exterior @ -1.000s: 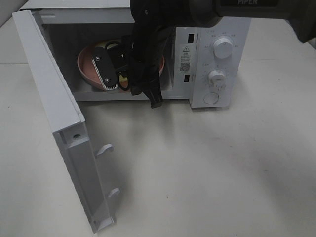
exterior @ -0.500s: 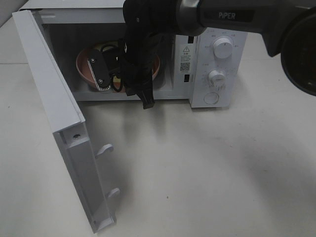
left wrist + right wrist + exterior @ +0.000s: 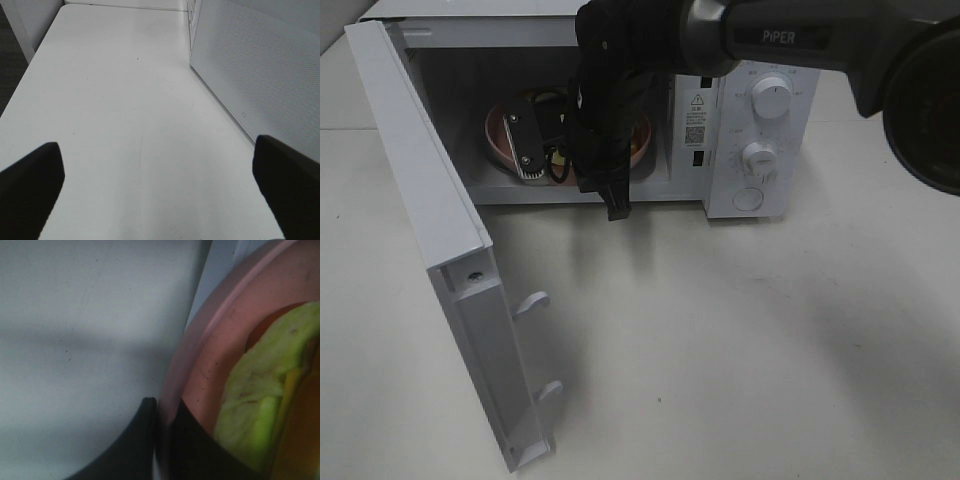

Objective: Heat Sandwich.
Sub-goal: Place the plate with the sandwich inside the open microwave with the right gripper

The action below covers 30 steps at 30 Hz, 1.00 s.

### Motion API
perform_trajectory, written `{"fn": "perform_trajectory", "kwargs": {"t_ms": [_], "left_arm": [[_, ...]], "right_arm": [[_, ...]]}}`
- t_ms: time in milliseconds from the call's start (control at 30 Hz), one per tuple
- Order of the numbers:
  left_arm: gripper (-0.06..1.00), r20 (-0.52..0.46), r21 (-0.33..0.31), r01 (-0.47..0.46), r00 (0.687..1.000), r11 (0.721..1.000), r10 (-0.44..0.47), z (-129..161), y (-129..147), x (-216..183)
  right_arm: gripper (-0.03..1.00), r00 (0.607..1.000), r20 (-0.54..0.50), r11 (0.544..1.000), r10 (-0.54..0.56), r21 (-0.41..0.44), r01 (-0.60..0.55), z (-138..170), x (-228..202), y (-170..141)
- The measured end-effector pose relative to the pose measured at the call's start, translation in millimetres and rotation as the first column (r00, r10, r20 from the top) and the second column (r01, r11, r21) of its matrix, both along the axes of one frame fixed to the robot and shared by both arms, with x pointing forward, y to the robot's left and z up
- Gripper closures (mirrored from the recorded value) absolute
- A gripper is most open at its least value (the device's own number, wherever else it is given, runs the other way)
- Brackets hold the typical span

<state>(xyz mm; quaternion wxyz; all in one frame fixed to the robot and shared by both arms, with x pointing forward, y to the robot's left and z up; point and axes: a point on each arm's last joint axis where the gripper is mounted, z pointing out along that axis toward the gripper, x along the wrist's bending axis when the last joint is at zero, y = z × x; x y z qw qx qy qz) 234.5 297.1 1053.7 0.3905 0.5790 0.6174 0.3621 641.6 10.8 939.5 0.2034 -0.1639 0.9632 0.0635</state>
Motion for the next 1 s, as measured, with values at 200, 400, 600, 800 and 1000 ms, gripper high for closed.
{"fn": "perform_trajectory", "kwargs": {"t_ms": [200,400,600,800,1000], "left_arm": [[-0.02,0.000,0.000,0.000,1.000,1.000,0.000,0.0,0.0,0.0],[-0.02,0.000,0.000,0.000,1.000,1.000,0.000,0.0,0.0,0.0],[-0.02,0.000,0.000,0.000,1.000,1.000,0.000,0.0,0.0,0.0],[-0.02,0.000,0.000,0.000,1.000,1.000,0.000,0.0,0.0,0.0],[-0.02,0.000,0.000,0.000,1.000,1.000,0.000,0.0,0.0,0.0]], "right_arm": [[0.75,1.000,0.026,1.000,-0.012,0.023,0.011,3.1,2.7,1.7],[0.40,0.999,0.031,0.999,-0.021,0.034,0.020,3.7,3.2,2.3],[0.18,0.998,0.022,0.997,-0.058,0.050,0.057,4.1,3.1,2.2],[0.20,0.997,0.038,0.995,-0.070,0.070,0.067,16.9,4.5,-1.7],[0.20,0.996,0.038,0.993,-0.079,0.089,0.075,23.5,3.3,-1.6]]}}
